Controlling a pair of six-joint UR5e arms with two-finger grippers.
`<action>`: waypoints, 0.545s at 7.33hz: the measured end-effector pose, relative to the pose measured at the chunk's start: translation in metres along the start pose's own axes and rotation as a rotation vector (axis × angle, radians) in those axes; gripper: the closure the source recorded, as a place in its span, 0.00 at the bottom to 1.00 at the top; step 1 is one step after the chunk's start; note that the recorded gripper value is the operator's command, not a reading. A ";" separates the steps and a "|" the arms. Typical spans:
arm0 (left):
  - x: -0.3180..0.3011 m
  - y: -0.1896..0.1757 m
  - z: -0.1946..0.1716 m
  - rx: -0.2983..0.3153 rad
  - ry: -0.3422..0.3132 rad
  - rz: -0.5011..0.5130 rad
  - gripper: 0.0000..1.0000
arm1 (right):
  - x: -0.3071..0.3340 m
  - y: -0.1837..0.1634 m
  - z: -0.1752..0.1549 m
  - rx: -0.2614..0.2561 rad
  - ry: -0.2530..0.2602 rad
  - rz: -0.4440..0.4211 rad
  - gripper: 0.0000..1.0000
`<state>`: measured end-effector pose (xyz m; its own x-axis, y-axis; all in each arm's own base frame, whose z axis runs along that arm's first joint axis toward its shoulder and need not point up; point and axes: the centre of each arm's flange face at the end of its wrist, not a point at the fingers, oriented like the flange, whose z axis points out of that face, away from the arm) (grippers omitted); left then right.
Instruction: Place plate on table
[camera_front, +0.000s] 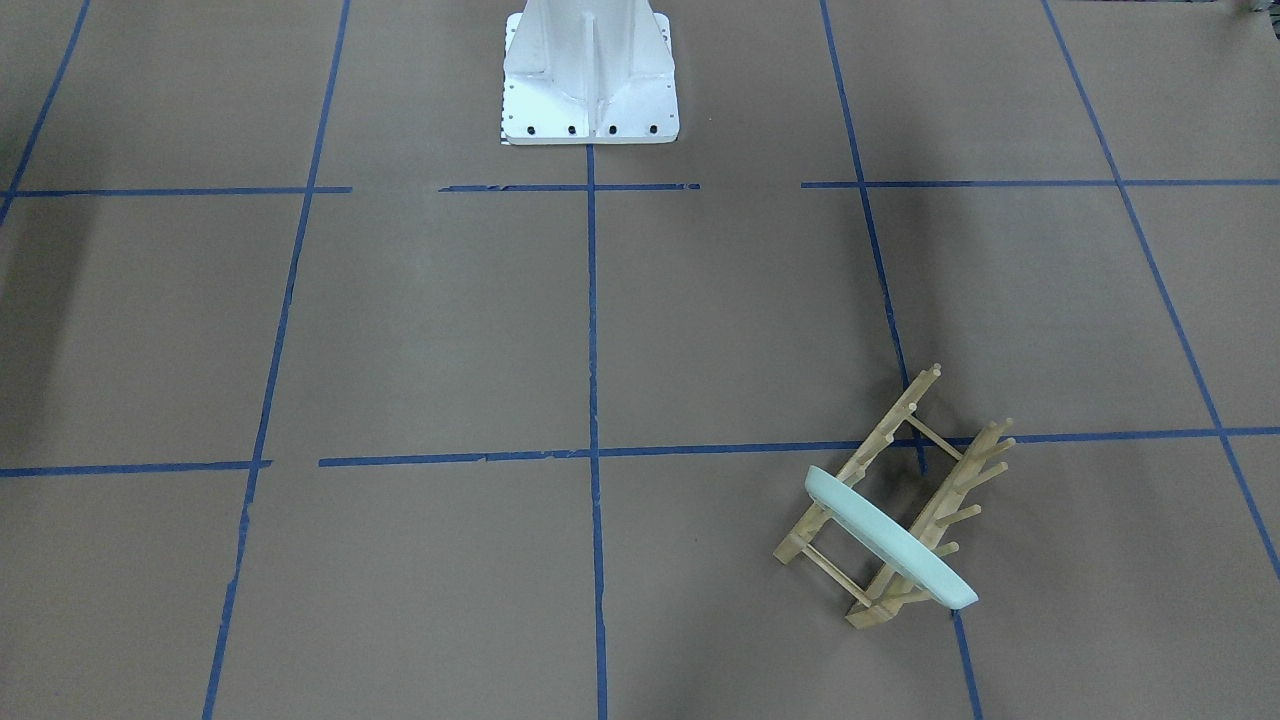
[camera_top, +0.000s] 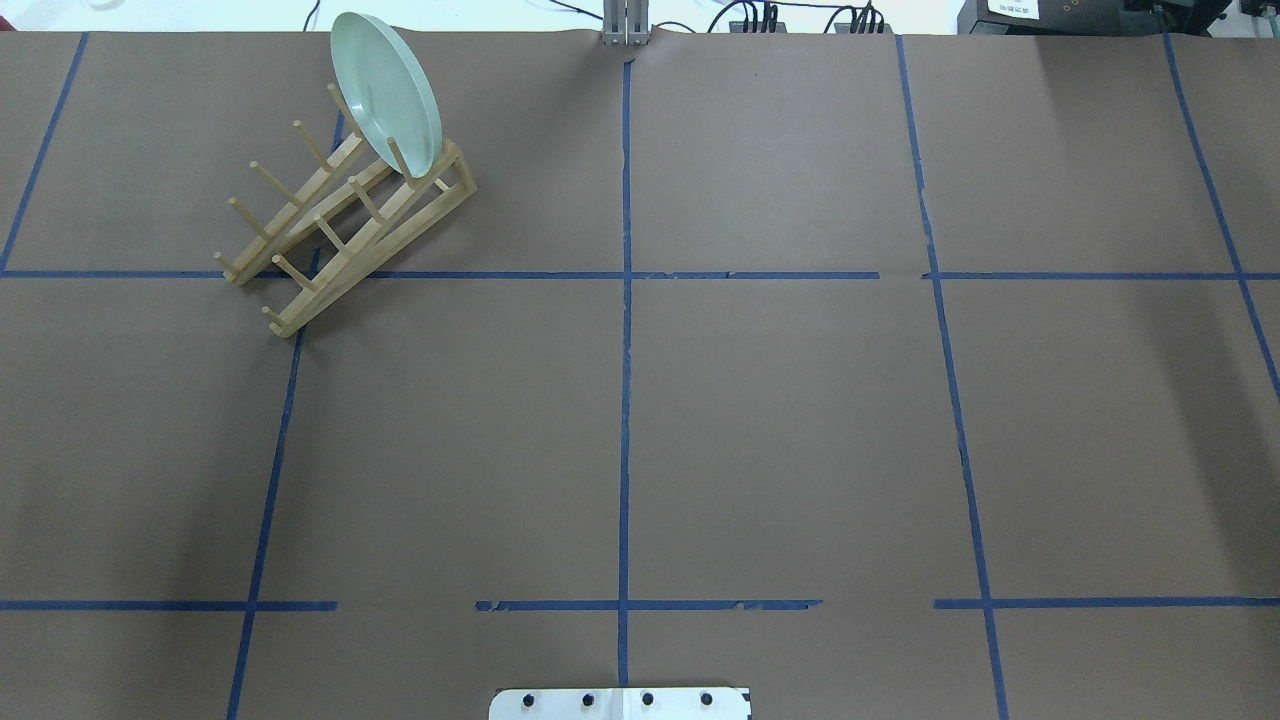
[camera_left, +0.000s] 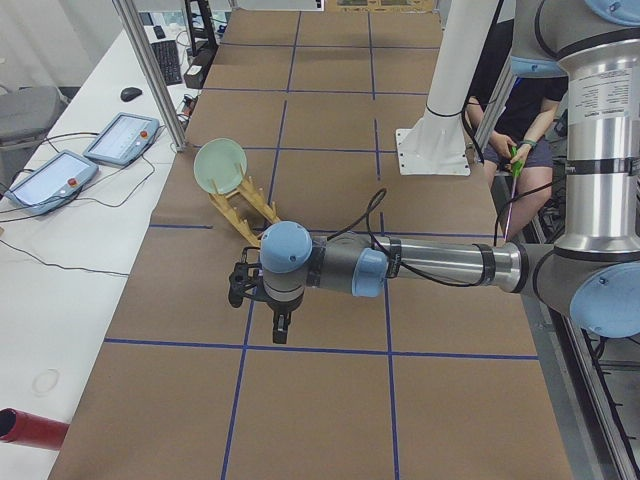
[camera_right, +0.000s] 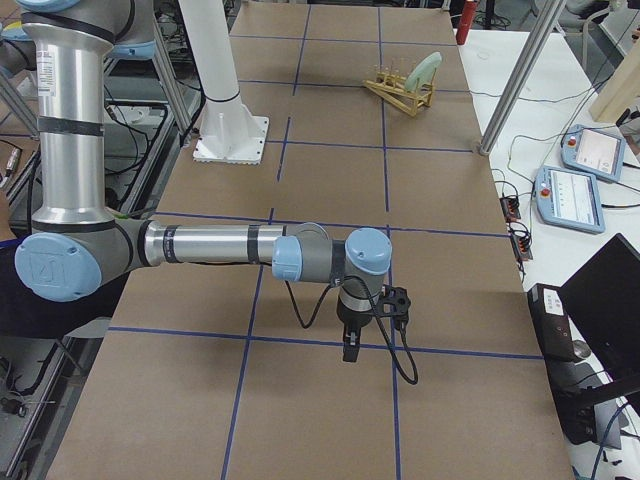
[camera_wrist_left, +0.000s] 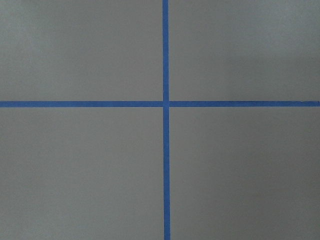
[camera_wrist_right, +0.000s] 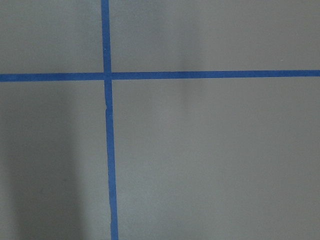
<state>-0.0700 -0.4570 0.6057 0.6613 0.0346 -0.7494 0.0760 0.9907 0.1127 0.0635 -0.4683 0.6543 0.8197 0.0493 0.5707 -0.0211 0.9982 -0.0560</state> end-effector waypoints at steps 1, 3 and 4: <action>0.003 -0.001 -0.003 0.005 -0.001 0.006 0.00 | 0.000 0.000 0.000 0.000 0.000 0.000 0.00; 0.017 -0.012 -0.013 0.027 -0.001 0.029 0.00 | 0.000 0.000 0.000 0.000 0.000 -0.001 0.00; 0.030 -0.030 -0.024 0.047 -0.004 0.049 0.00 | 0.000 0.000 0.000 0.000 0.000 -0.001 0.00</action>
<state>-0.0699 -0.4821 0.5641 0.6678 0.0823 -0.7398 0.0786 0.9805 0.1799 0.0637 -0.4682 0.6543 0.8197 0.0487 0.5708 -0.0207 0.9982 -0.0554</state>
